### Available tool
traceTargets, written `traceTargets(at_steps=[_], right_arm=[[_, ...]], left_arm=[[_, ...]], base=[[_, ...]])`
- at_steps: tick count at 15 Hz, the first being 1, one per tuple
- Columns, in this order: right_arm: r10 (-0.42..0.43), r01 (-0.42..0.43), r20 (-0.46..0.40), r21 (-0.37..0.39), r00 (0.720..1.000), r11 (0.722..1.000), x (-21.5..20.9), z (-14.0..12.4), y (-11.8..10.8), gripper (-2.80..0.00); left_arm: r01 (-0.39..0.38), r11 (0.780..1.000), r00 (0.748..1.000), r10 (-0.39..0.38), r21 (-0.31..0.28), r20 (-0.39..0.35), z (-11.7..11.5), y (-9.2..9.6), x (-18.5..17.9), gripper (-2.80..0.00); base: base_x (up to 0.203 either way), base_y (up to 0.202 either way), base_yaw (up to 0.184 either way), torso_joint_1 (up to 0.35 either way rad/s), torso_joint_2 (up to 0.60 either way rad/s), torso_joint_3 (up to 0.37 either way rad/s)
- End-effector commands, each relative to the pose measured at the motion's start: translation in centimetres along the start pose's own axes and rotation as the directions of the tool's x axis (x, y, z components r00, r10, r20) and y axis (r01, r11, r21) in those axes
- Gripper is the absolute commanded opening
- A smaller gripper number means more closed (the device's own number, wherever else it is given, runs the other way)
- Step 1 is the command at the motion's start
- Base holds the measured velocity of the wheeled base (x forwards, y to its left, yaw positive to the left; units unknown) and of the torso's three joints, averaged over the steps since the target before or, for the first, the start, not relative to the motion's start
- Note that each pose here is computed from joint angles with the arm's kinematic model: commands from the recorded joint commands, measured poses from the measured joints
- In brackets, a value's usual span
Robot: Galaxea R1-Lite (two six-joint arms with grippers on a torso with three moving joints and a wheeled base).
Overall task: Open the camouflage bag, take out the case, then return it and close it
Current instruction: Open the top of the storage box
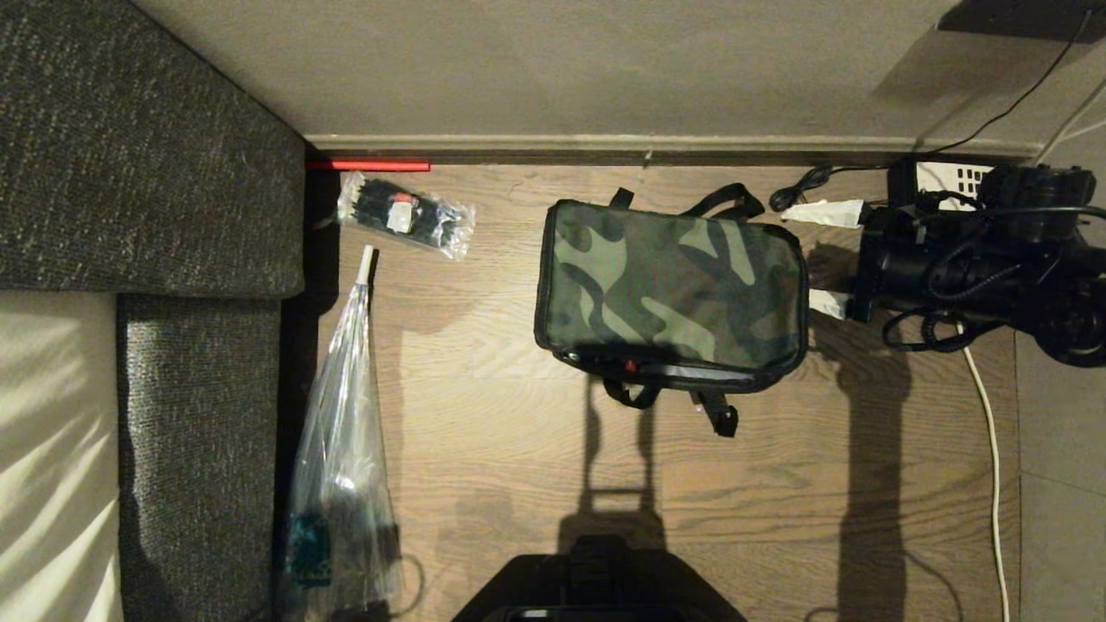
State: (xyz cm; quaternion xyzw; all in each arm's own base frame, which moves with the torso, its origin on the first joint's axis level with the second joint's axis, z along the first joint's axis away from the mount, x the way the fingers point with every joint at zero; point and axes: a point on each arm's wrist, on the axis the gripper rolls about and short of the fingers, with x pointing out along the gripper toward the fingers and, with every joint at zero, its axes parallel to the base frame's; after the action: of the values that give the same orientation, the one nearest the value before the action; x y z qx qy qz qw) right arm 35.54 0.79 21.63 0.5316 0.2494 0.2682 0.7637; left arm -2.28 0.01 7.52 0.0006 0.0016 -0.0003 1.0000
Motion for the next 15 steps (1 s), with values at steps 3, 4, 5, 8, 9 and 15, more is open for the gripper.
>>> traceTargets(at_steps=[3,4,5,8,9,15], right_arm=[[0.050,-0.050,0.022,0.029,0.999,0.998,-0.5,0.3,1.7,0.00],[0.057,-0.058,0.027,0.040,0.998,0.998,-0.5,0.4,2.1,0.00],[0.062,-0.063,0.036,0.046,0.997,0.997,-0.6,0.5,2.3,0.00],[0.087,-0.089,0.054,0.024,0.995,0.996,-0.9,0.9,3.4,0.00],[0.107,-0.107,0.061,0.006,0.992,0.994,-1.0,1.1,4.1,0.00],[0.225,-0.222,0.089,-0.037,0.970,0.974,-1.9,1.5,7.2,0.00]], left_arm=[[-0.001,1.000,1.000,0.001,-0.001,0.000,0.0,0.0,0.0,-2.80],[-0.001,1.000,1.000,0.001,0.000,0.000,0.0,0.0,0.0,-2.80],[-0.001,1.000,1.000,0.001,-0.001,0.000,0.0,0.0,0.0,-2.80],[-0.001,1.000,1.000,0.001,0.000,0.000,0.0,0.0,0.0,-2.80],[-0.001,1.000,1.000,0.001,0.000,0.000,0.0,0.0,0.0,-2.80],[-0.001,1.000,1.000,0.001,-0.001,0.000,0.0,0.0,0.0,-2.80]], base=[[0.000,0.000,0.000,0.000,0.00,0.000],[0.000,0.000,0.000,0.000,0.00,0.000],[0.000,0.000,0.000,0.000,0.00,0.000],[0.000,0.000,0.000,0.000,0.00,0.000],[0.000,0.000,0.000,0.000,0.00,0.000],[0.000,0.000,0.000,0.000,0.00,0.000]])
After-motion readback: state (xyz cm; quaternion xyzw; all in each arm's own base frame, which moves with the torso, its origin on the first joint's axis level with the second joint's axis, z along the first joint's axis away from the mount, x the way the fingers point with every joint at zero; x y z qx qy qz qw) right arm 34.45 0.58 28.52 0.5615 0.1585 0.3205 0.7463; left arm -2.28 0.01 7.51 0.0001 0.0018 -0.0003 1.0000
